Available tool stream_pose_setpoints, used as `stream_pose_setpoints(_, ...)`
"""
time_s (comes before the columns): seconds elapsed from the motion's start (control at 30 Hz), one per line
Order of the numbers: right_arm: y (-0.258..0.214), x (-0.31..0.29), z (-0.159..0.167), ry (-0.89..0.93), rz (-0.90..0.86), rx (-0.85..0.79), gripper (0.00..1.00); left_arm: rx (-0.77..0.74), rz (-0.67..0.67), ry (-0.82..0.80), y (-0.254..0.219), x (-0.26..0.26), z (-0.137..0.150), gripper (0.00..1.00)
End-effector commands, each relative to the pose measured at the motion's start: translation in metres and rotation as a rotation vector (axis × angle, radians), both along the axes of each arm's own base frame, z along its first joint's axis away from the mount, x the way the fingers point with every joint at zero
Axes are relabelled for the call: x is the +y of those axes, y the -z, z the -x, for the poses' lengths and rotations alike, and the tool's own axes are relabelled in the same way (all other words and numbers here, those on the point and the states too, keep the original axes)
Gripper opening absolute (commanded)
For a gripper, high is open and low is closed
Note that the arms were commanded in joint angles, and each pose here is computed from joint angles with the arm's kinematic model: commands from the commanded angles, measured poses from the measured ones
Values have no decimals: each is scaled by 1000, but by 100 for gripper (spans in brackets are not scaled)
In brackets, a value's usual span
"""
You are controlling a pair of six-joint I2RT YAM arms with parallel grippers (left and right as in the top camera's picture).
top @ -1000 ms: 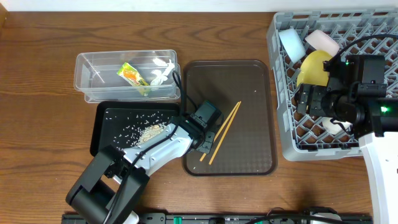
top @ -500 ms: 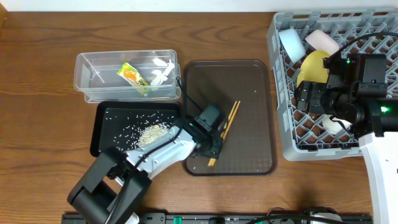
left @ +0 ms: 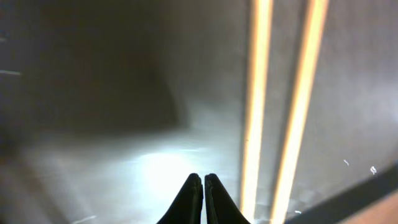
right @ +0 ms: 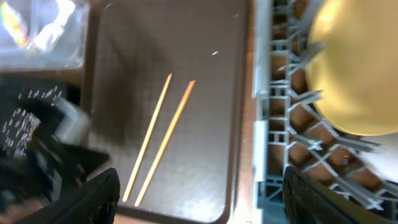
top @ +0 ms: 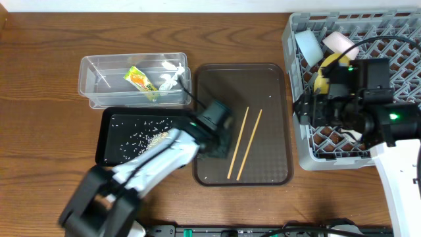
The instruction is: Sort waste into correct bins and load items into the dishwasher rack
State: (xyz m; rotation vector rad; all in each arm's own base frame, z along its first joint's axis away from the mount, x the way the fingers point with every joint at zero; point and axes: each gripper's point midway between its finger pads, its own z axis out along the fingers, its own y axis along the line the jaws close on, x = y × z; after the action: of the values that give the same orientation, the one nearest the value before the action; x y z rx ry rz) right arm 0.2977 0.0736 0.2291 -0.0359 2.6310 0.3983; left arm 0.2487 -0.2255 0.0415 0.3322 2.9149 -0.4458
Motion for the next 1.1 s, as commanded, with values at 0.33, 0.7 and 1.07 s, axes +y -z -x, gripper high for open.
stream_pose_setpoints(0.33, 99, 76, 27, -35, 31, 387, 75, -343, 2, -455, -125, 150, -57, 37)
stream_pose_setpoints(0.7, 188, 94, 26, 160, 180, 478, 59, -329, -21, -546, -128, 181, -51, 43)
stream_pose_setpoints(1.07, 234, 105, 31, 193, 255, 528, 34, -327, -21, -546, -128, 181, -51, 44)
